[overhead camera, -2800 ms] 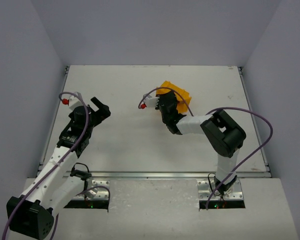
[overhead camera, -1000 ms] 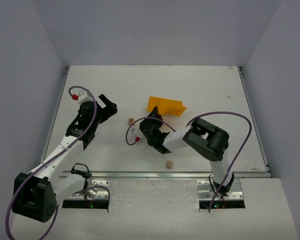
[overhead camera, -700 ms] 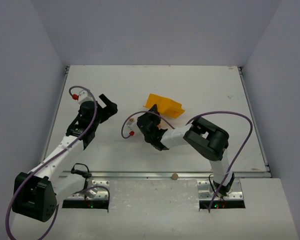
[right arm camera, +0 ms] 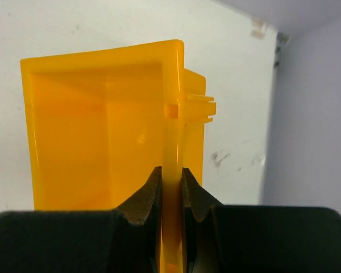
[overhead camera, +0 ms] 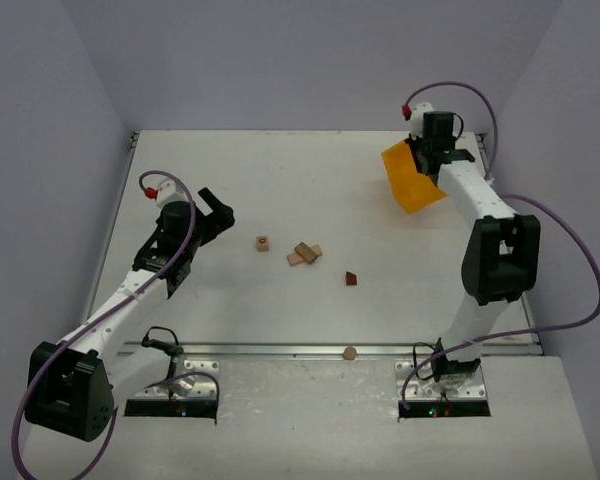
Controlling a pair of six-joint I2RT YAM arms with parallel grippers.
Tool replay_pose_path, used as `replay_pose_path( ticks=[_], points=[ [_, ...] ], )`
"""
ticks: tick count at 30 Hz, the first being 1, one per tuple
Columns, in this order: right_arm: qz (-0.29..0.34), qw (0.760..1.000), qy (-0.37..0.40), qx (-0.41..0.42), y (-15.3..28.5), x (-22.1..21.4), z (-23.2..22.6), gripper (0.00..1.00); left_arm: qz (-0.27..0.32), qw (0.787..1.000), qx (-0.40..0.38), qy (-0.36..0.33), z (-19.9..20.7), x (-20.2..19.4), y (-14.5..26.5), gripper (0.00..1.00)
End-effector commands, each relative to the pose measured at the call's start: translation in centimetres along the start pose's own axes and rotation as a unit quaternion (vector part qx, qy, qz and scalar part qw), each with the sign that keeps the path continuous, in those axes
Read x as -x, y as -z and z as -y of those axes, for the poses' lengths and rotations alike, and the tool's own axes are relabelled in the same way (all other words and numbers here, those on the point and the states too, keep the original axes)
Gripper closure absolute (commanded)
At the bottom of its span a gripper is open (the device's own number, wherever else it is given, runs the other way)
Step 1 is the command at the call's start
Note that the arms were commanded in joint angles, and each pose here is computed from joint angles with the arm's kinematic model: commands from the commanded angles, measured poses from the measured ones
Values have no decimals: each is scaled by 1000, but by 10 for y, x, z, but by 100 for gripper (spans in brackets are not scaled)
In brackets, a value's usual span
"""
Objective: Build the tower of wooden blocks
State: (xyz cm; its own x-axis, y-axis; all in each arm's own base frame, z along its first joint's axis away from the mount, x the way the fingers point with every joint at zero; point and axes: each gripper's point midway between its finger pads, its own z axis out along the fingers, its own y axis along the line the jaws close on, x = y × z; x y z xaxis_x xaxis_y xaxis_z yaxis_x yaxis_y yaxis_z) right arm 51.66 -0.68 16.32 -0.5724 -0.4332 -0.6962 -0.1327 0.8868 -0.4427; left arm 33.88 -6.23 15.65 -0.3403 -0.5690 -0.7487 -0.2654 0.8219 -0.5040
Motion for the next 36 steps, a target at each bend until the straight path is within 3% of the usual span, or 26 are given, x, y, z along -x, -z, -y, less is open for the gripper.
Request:
replay_pose_path(
  ticks=[1,4,13,23,25,29,30,31,33,36],
  points=[
    [-47,970,-206,121,4,-38,-3,100,36,999,-23,1,19,28,0,0],
    [-60,936,-314,150,-4,-67,25,99,35,999,-17,-2,17,27,-3,0],
    [-111,890,-421,135,-35,-123,51,96,18,1000,7,-12,5,16,-5,0],
    [-133,897,-409,107,-55,-149,56,86,11,1000,1,-16,6,12,-5,0],
    [-129,899,-406,106,-53,-147,57,76,11,1000,0,-16,6,12,-5,0],
    [-92,909,-387,123,-40,-132,57,40,11,1000,-3,-15,7,13,-4,0],
    [-73,911,-381,140,-34,-122,55,30,11,1000,-6,-15,9,13,-4,0],
    [-56,914,-374,148,-23,-112,55,9,11,1000,-9,-15,11,14,-3,0],
    [-24,923,-346,167,-8,-93,52,1,11,1000,-17,-13,14,16,-2,0],
    [5,941,-282,188,13,-67,32,1,13,999,-27,-12,20,18,-1,0]
  ],
)
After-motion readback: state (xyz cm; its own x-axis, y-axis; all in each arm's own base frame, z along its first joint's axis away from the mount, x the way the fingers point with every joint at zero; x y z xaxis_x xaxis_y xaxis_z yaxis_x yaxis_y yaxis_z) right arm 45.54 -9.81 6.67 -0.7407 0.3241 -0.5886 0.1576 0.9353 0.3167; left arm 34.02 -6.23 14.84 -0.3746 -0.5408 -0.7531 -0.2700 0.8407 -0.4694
